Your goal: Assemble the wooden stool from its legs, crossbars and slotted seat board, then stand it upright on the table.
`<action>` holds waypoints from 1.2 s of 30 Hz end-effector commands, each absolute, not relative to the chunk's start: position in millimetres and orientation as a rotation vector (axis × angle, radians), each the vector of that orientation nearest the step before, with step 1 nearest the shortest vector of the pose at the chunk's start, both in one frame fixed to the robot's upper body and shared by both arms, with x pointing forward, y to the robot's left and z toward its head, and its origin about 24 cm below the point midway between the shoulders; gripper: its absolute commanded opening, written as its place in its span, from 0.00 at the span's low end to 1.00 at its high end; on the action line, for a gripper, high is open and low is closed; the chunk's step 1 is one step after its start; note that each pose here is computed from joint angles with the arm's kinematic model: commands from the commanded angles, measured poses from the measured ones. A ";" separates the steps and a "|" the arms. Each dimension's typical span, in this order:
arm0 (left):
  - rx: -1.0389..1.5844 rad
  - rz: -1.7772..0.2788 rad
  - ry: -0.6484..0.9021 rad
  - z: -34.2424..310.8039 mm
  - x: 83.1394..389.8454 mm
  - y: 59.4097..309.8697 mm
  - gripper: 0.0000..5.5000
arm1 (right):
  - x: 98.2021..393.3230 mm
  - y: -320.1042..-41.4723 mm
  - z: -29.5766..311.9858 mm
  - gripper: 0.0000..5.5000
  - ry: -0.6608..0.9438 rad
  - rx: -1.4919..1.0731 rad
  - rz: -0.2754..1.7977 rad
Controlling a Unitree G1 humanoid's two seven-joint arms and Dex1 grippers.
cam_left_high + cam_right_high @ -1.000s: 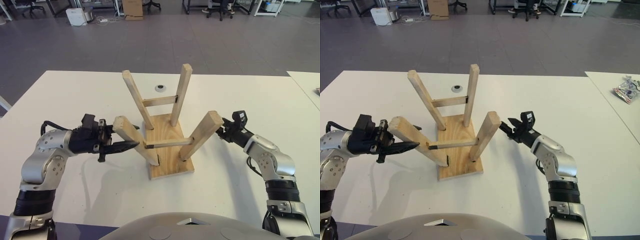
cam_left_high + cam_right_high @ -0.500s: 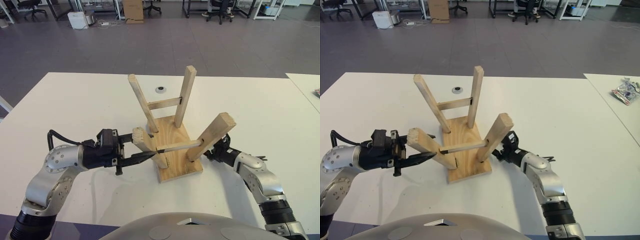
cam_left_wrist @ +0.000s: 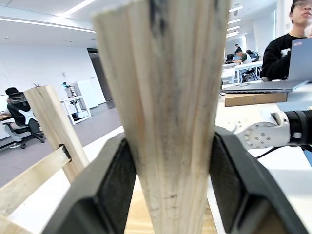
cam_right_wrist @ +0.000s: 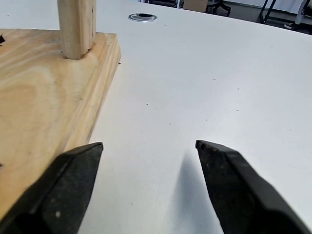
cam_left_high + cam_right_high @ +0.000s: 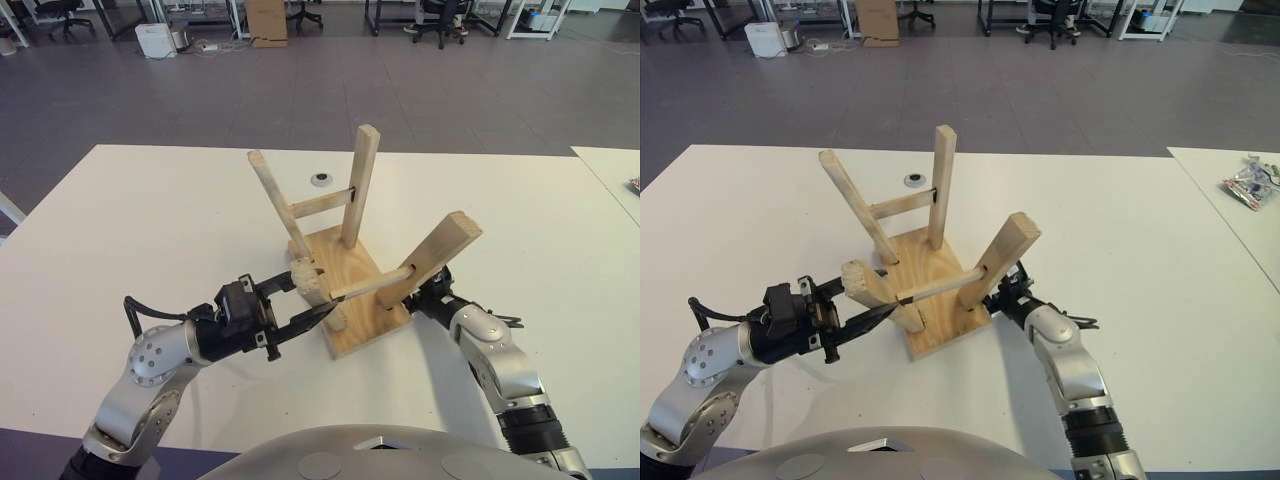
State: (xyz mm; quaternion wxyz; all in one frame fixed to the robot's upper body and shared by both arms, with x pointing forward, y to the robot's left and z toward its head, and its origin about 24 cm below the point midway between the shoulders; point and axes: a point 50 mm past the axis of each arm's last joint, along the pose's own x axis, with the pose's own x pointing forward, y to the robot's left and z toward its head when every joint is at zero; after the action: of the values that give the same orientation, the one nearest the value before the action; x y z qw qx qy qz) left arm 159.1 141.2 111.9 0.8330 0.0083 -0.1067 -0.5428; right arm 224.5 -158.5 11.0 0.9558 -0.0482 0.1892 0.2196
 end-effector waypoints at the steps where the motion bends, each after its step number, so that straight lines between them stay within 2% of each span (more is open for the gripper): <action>1: 0.279 -1.001 0.408 10.3 152.6 175.0 0.37 | 208.5 -145.8 3.3 0.65 0.442 -0.120 0.538; 4: 0.306 -0.997 0.400 13.7 156.8 188.1 0.37 | 204.6 -164.7 3.1 0.65 0.445 -0.236 0.552; 7: 0.312 -0.988 0.397 15.3 156.2 195.3 0.37 | 192.9 -169.4 7.1 0.65 0.416 -0.319 0.644; 10: 0.317 -0.975 0.376 19.1 159.8 200.5 0.37 | 170.3 -150.5 19.4 0.65 0.333 -0.322 0.834; 13: 0.309 -0.993 0.360 21.4 163.2 197.6 0.37 | 163.8 -135.5 28.2 0.65 0.279 -0.278 0.897; 19: 0.267 -1.074 0.303 35.9 169.5 195.1 0.37 | 173.0 -131.4 38.0 0.65 0.253 -0.210 0.920; 25: 0.241 -1.124 0.293 40.5 166.8 193.3 0.37 | 199.0 -150.3 43.3 0.65 0.263 -0.198 0.824; 33: 0.252 -1.152 0.241 55.1 182.3 191.1 0.37 | 209.2 -206.1 53.3 0.65 0.411 -0.072 1.039; 36: 0.248 -1.195 0.222 64.6 189.6 187.6 0.37 | 237.9 -227.6 55.4 0.65 0.391 -0.107 0.891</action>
State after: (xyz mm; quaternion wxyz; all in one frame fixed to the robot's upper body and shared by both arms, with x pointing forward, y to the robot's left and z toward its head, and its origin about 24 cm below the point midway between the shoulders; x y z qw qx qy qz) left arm 193.7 160.9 113.8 0.8243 0.0674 -0.1078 -0.5516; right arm 210.7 -210.5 45.9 0.8533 -0.0332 0.2036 0.4789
